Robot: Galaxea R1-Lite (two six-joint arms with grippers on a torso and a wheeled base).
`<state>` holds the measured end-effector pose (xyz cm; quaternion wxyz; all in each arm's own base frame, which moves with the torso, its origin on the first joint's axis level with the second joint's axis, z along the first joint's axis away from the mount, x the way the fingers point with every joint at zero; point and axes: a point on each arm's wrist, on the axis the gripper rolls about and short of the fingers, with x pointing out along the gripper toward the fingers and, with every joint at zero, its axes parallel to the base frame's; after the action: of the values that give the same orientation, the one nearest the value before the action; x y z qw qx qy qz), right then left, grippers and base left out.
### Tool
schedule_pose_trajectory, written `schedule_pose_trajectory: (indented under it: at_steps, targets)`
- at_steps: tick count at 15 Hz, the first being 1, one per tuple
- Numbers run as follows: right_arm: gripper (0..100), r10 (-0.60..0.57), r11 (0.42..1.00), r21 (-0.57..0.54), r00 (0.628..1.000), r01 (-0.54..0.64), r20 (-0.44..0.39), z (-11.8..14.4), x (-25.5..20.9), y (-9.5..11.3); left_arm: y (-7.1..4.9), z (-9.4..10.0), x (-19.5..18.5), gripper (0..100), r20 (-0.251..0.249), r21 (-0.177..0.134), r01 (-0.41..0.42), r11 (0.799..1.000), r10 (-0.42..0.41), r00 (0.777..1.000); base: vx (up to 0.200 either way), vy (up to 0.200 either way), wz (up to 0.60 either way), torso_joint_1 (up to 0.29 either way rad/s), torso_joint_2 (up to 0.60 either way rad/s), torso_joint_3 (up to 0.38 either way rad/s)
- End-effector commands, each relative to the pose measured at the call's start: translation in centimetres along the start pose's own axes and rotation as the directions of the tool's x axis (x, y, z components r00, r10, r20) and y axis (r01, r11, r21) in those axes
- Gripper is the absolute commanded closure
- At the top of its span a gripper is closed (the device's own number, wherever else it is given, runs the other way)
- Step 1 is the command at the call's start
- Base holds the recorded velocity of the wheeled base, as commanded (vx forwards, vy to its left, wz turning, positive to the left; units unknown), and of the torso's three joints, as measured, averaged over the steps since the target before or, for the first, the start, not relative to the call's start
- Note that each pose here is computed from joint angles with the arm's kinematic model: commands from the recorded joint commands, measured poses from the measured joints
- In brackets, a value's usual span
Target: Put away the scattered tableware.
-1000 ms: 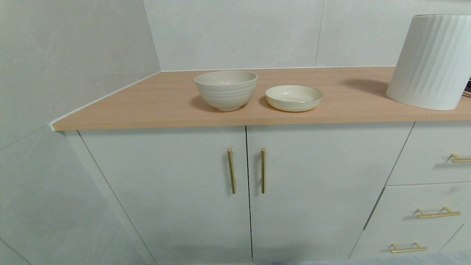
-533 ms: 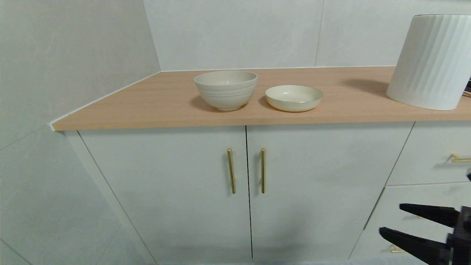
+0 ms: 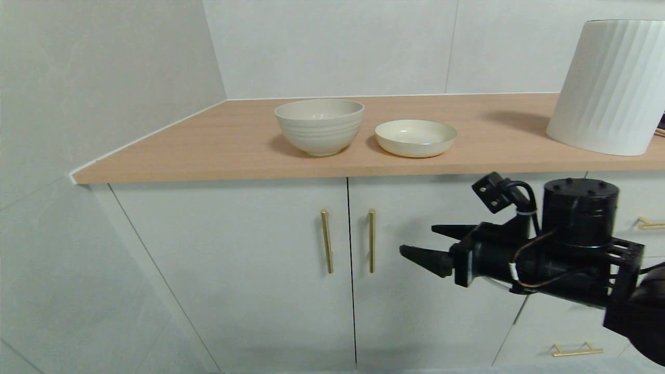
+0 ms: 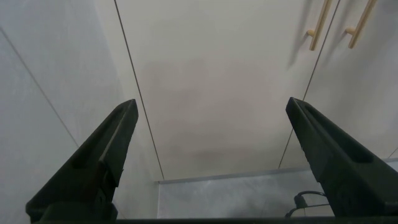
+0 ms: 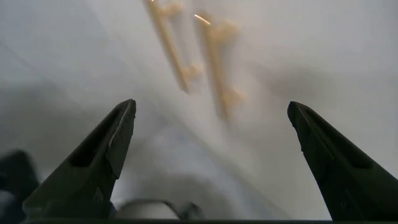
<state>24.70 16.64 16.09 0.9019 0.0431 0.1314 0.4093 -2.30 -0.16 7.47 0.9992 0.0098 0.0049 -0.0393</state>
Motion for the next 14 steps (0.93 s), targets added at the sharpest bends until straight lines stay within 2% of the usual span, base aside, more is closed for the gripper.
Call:
schedule_pose_trajectory:
  at_steps: [1, 4, 7, 11, 14]
  targets:
    - [0, 0.078, 0.996, 0.056, 0.997, -0.076, -0.027, -0.6, 4.2, 1.5, 0.0, 0.0, 0.0, 0, 0.0, 0.0, 0.0, 1.0, 0.0, 1.0, 0.0, 0.0, 0.0, 0.0, 0.0, 0.0]
    - [0, 0.084, 0.988, 0.134, 0.996, -0.078, -0.039, -1.1, 4.6, 1.8, 0.0, 0.0, 0.0, 0, 0.0, 0.0, 0.0, 1.0, 0.0, 1.0, 0.0, 0.0, 0.0, 0.0, 0.0, 0.0]
    - [0, 0.083, 0.986, 0.152, 0.996, -0.076, -0.042, -1.3, 5.1, 1.7, 0.0, 0.0, 0.0, 0, 0.0, 0.0, 0.0, 1.0, 0.0, 1.0, 0.0, 0.0, 0.0, 0.0, 0.0, 0.0]
    - [0, 0.087, 0.971, 0.226, 0.996, -0.081, -0.017, -0.6, 5.4, 1.6, 0.0, 0.0, 0.0, 0, 0.0, 0.0, 0.0, 1.0, 0.0, 1.0, 0.0, 0.0, 0.0, 0.0, 0.0, 0.0]
    - [0, 0.085, 0.969, 0.234, 0.996, -0.075, -0.031, -1.1, 5.9, 1.4, 0.0, 0.0, 0.0, 0, 0.0, 0.0, 0.0, 1.0, 0.0, 1.0, 0.0, 0.0, 0.0, 0.0, 0.0, 0.0]
